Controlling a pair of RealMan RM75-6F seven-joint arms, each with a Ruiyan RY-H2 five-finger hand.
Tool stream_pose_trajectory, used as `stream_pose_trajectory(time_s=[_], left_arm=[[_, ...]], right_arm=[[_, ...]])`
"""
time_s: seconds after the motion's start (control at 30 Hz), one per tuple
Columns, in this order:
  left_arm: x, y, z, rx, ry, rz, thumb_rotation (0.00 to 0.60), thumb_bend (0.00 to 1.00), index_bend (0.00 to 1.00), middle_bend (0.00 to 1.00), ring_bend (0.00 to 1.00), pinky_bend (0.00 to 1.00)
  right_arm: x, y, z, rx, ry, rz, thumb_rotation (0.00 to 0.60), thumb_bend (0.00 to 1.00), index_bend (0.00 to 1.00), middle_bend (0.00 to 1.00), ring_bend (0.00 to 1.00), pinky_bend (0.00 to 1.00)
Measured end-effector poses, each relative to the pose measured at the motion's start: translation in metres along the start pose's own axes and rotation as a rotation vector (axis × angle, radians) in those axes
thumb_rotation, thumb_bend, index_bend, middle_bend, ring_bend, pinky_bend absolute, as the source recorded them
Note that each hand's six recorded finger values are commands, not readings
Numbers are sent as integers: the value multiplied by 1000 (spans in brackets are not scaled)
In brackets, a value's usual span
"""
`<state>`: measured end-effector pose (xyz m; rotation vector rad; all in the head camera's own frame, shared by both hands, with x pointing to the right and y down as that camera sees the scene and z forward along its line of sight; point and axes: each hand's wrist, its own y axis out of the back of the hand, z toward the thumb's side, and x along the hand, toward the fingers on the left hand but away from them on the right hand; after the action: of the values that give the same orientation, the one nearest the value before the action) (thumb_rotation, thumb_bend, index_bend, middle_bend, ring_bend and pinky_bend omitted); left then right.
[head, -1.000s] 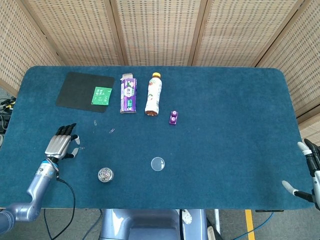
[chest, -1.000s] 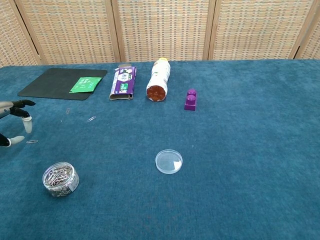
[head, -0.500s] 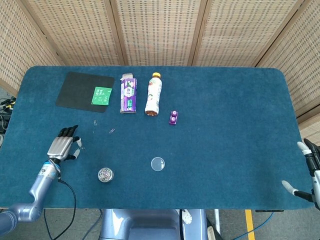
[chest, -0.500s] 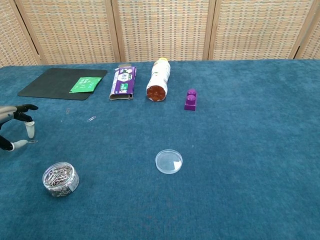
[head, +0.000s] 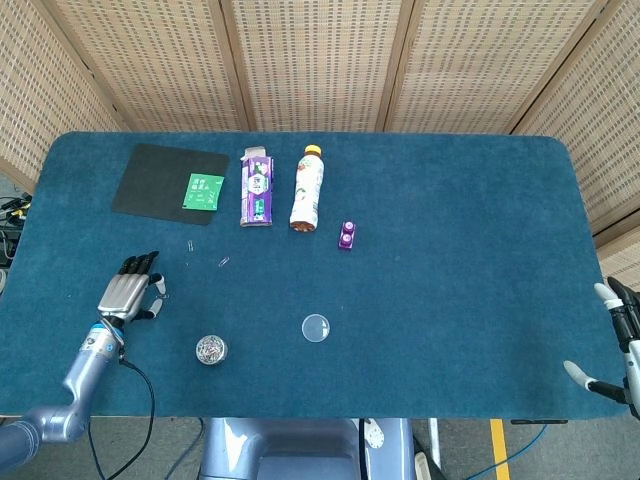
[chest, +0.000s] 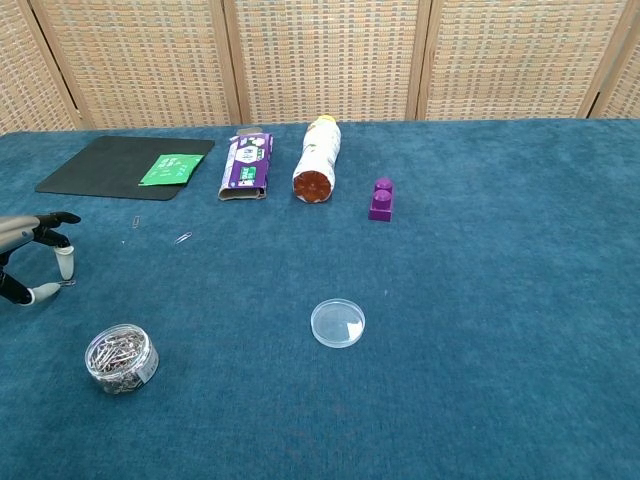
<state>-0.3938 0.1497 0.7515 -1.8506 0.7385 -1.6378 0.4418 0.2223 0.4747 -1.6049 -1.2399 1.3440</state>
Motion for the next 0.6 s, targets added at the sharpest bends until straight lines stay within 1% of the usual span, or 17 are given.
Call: stream_pose_trajectory(time_s=[0.4, 0.6], left_arm=[[2, -4, -2, 14, 5, -8, 600, 419, 495, 0, 0, 0], [2, -4, -3, 12, 8, -7, 600, 419, 580, 0, 0, 0]], right_arm=[[-1, -1, 0, -1, 1, 5, 600, 0, 22, 0, 0, 0], [-1, -1, 1, -2, 4, 7, 600, 0, 22, 0, 0, 0]])
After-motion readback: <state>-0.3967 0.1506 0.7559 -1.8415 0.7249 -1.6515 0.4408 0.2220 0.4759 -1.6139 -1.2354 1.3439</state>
